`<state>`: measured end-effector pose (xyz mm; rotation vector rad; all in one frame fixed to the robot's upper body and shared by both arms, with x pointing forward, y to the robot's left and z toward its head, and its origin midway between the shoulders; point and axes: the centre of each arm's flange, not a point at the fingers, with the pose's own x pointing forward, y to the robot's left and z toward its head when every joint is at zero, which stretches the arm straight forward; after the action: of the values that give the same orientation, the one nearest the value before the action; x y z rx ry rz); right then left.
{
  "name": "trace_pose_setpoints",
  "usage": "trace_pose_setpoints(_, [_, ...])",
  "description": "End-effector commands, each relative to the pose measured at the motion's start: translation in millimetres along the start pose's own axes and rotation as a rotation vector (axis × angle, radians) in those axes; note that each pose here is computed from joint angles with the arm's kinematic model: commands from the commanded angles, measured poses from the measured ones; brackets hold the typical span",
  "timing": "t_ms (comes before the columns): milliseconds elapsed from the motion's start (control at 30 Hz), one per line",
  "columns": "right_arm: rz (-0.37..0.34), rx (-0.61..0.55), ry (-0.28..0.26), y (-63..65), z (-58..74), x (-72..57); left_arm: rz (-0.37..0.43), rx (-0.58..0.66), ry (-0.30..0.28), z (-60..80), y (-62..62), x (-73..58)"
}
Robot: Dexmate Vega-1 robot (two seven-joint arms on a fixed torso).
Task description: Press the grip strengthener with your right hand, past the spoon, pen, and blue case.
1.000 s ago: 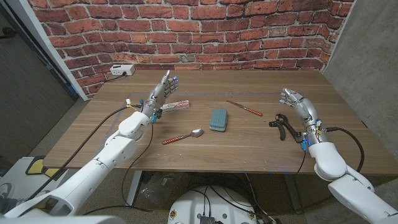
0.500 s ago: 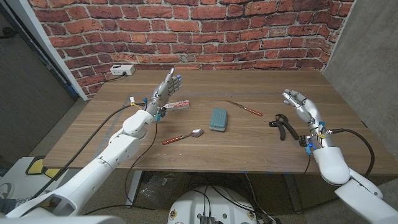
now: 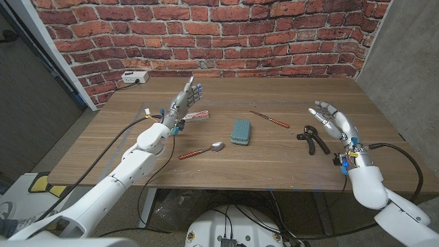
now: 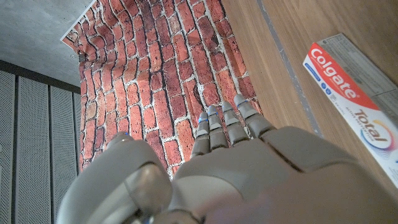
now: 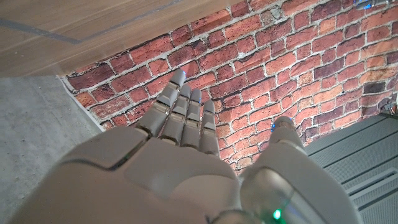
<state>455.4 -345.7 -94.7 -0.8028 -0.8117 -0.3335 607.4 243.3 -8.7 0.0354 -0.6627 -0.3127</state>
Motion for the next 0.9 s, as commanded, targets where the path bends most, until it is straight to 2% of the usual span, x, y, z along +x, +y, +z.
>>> trace_pose_setpoints(33, [-0.033,-0.150,0.079,1.6,0.7,-15.3,-0.003,-0.004,-0.007,-0.3,-3.6,1.0])
trace_pose_setpoints(233, [-0.050,-0.222,0.096,2.7,-0.1,-20.4,0.000,-0.004,-0.012,-0.2,-5.2,4.1])
trace_pose_setpoints(433, [-0.055,-0.259,0.130,12.8,-0.3,-24.3,0.006,-0.001,-0.025,1.6,-8.2,10.0])
trace_pose_setpoints(633, [-0.043,-0.389,0.162,19.7,-0.1,-21.6,0.000,0.000,-0.029,1.9,-13.8,20.2])
trace_pose_setpoints(900, [-0.022,-0.466,0.220,23.5,-1.2,-16.1,-0.012,-0.007,-0.032,4.0,-14.9,20.8])
